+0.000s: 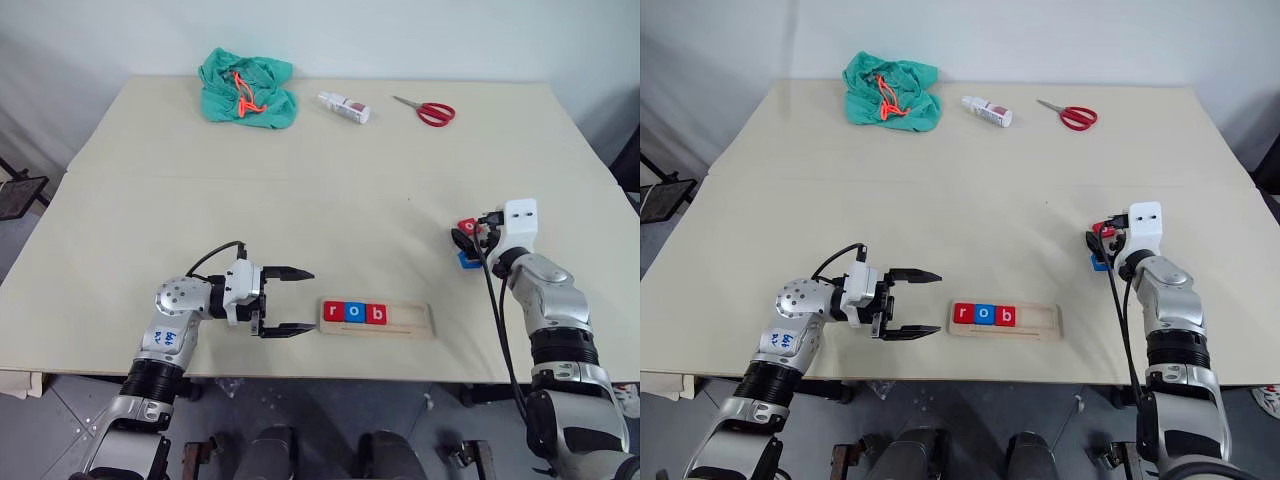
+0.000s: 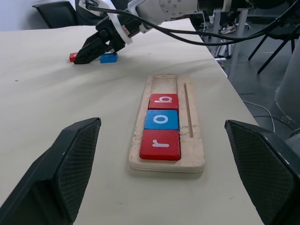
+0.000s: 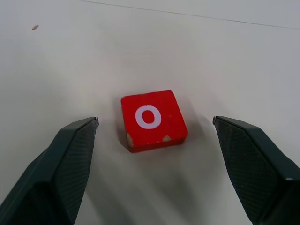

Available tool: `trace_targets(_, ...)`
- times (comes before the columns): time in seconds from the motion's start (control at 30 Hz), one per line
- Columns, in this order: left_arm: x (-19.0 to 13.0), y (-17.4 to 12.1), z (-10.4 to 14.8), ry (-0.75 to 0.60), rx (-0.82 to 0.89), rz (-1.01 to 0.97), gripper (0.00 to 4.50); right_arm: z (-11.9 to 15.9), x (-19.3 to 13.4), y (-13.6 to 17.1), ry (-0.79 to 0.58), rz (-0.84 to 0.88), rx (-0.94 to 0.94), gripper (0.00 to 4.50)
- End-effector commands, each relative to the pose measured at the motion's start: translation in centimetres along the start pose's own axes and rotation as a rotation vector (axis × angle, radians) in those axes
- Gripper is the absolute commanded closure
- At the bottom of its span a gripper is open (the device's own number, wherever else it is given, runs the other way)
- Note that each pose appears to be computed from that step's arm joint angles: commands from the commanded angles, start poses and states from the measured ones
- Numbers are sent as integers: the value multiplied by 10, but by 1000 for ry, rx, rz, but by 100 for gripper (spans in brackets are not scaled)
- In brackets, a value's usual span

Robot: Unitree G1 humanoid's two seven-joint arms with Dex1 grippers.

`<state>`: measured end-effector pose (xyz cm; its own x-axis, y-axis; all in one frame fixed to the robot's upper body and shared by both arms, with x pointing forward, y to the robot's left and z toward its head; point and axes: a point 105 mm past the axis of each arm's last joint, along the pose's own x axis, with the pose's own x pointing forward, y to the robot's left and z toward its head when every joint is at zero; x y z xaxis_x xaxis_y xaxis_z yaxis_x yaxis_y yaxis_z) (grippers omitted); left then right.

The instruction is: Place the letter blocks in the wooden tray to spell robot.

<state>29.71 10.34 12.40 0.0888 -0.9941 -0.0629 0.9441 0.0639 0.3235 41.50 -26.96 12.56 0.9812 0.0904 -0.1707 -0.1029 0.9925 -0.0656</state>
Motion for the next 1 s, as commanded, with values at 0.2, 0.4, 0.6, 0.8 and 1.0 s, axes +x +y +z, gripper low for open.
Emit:
trace_targets(0.2,-3,3,6,-8,34,21,0,-5,0,1,17,14,-5,238)
trace_targets(0.4,-3,2,6,-8,33,9,0,4,-1,5,-15,19,-3,304)
trace_targets(0.6,-6,-1,4,1,22,-33,0,31,-24,17,-98,41,17,304)
trace_targets(0.8,-11,0,0,11,12,-45,0,41,-70,36,-154,37,34,304)
trace_targets(1.0,-8,-2,-2,-1,-2,-83,0,28,-118,57,-154,14,19,304)
